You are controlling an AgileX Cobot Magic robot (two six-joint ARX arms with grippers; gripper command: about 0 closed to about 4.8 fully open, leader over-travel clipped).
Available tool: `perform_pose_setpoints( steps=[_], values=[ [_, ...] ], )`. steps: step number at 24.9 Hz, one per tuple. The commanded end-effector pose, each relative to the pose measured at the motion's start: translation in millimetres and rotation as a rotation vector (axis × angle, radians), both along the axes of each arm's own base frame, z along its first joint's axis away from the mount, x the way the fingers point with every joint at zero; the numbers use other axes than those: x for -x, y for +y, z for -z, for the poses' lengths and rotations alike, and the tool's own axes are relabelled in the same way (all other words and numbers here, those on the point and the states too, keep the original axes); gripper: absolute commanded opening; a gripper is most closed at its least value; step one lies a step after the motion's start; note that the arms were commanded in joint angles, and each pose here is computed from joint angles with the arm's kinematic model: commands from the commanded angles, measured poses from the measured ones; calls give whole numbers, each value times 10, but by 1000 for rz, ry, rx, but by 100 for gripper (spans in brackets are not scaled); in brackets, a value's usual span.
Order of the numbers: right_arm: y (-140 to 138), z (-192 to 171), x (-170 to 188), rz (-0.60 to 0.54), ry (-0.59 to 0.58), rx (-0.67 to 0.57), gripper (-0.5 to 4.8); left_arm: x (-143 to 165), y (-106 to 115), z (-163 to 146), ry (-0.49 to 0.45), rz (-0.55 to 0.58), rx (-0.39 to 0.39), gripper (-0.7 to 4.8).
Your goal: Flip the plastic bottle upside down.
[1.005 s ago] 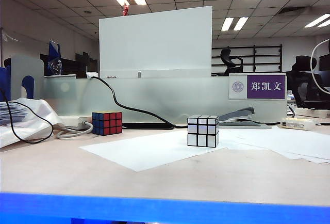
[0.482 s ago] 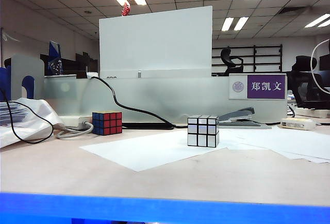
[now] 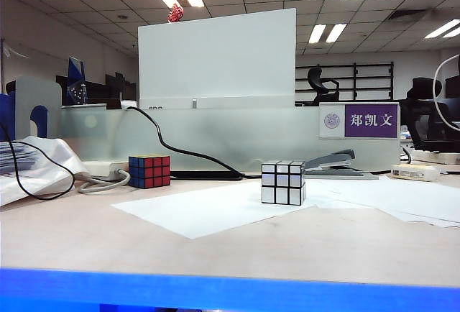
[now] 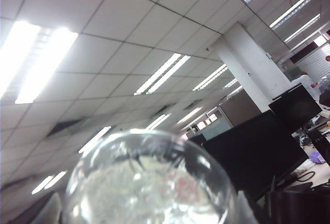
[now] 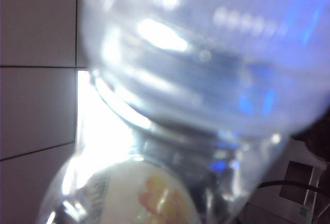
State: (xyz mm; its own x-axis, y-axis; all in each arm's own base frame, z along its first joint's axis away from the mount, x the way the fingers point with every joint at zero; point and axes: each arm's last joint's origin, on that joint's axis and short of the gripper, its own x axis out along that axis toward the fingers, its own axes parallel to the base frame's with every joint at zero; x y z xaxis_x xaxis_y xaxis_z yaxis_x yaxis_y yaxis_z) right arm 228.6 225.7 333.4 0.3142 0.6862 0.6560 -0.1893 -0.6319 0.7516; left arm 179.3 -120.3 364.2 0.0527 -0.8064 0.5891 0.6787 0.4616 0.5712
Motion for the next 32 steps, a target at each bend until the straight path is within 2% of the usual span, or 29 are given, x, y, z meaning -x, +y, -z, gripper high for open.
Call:
perform_pose_setpoints(
  steps=[1, 6, 20, 22, 24, 30, 32],
  values=[
    [-10, -40, 23, -10, -10, -24, -4, -12, -10, -5, 11, -1, -14, 479],
    [-10, -41, 22, -5, -6, -29, -4, -32, -21, 13, 24, -8, -27, 479],
    [44, -40, 72, -32, 28, -49, -4, -49, -38, -85, -27, 2, -35, 479],
    [45, -41, 74, -38, 23, -46, -4, -48, -39, -83, -29, 7, -40, 351],
    [44, -40, 74, -40, 23, -44, -4, -47, -39, -84, -31, 9, -43, 269],
    [46, -39, 76, -49, 30, -46, -4, -46, -43, -78, -34, 21, -57, 137],
    [46, -39, 76, -50, 29, -46, -4, -46, -43, -78, -34, 20, -57, 111]
  ],
)
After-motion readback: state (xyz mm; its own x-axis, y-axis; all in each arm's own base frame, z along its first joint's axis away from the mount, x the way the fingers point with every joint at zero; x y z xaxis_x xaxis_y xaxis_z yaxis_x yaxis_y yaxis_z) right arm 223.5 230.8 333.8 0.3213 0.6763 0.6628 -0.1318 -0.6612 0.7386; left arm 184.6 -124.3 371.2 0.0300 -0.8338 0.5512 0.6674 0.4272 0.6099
